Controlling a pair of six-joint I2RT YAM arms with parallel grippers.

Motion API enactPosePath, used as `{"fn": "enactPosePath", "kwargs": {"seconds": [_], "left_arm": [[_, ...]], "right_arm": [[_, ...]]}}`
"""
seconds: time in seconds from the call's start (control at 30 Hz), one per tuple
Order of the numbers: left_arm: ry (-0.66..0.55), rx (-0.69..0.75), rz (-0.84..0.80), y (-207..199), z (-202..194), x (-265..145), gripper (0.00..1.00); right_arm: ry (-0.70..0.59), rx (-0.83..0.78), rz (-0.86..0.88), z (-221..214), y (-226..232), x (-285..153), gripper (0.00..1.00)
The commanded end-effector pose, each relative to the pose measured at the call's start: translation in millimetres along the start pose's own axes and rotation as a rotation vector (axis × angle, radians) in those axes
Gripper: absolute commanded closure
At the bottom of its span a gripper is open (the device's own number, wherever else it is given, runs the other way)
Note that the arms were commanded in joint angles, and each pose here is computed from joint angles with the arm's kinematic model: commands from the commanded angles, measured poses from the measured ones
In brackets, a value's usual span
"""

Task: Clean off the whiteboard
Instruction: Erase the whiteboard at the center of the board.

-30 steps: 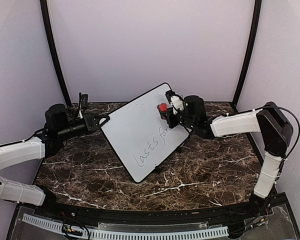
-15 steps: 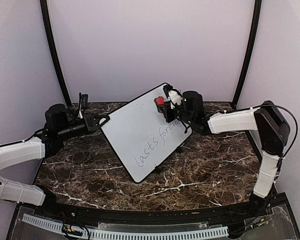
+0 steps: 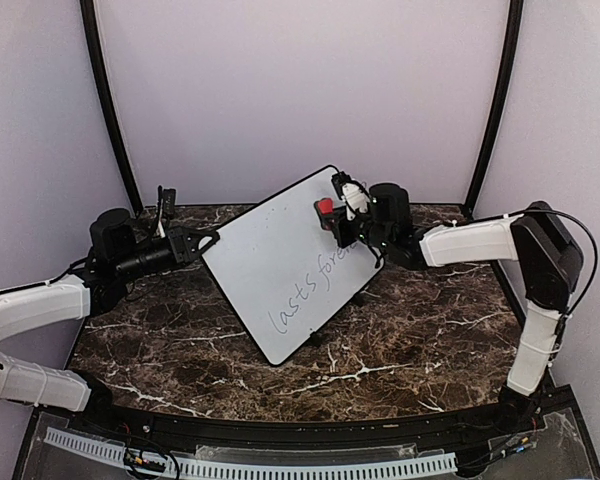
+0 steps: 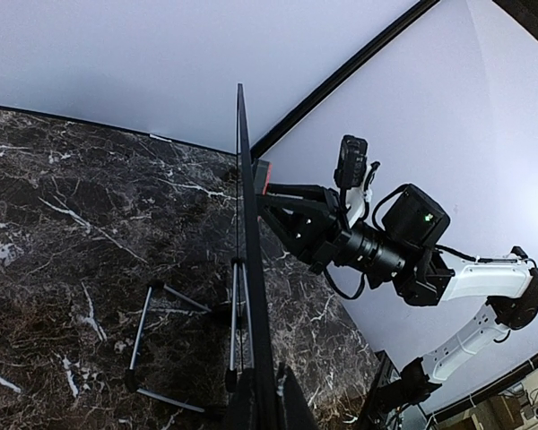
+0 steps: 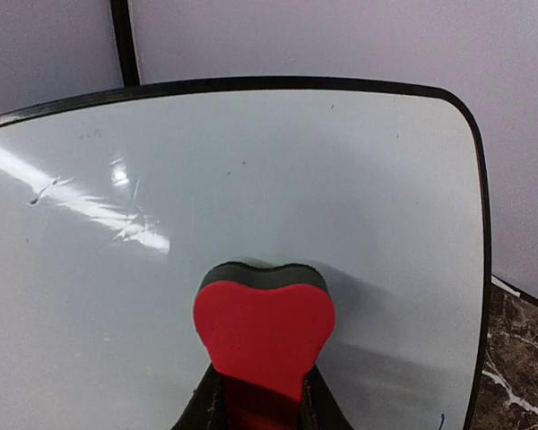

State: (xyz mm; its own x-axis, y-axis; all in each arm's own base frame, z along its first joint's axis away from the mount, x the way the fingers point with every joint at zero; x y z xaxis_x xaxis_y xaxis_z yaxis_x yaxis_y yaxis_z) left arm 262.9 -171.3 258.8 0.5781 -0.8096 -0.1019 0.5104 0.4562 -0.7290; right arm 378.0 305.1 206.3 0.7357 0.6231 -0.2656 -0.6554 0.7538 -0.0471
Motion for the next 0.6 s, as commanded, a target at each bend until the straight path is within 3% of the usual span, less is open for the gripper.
{"fn": "enactPosePath", "kwargs": {"seconds": [0.0, 0.13, 0.57], "left_arm": [[-0.059, 0.14, -0.231, -47, 17, -10, 1.0], [-0.062, 0.143, -0.23, -48, 17, -11, 1.0], [-0.054, 0.135, -0.234, -47, 16, -9, 1.0]], "right_arm": [[-0.021, -0.011, 0.012, 22, -4, 19, 0.82], [-0.027, -0.026, 0.008, 29, -7, 24, 0.82], [0.07, 0.001, -0.008, -36, -8, -6, 0.82]]}}
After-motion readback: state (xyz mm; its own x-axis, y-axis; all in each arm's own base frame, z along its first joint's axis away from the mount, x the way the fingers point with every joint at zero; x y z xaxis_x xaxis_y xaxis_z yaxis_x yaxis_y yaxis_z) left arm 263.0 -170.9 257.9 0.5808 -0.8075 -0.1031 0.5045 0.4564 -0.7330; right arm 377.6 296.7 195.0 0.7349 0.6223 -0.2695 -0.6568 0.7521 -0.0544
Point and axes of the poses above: each gripper's point midway between its finger pads, its own x axis out along the fingers, its own y axis along the line the jaws close on, z = x × y, the point moved 7 cm from there along -x, back along the fingers, and after that the axes turned 2 degrees about -x, right-handed, at the moved point
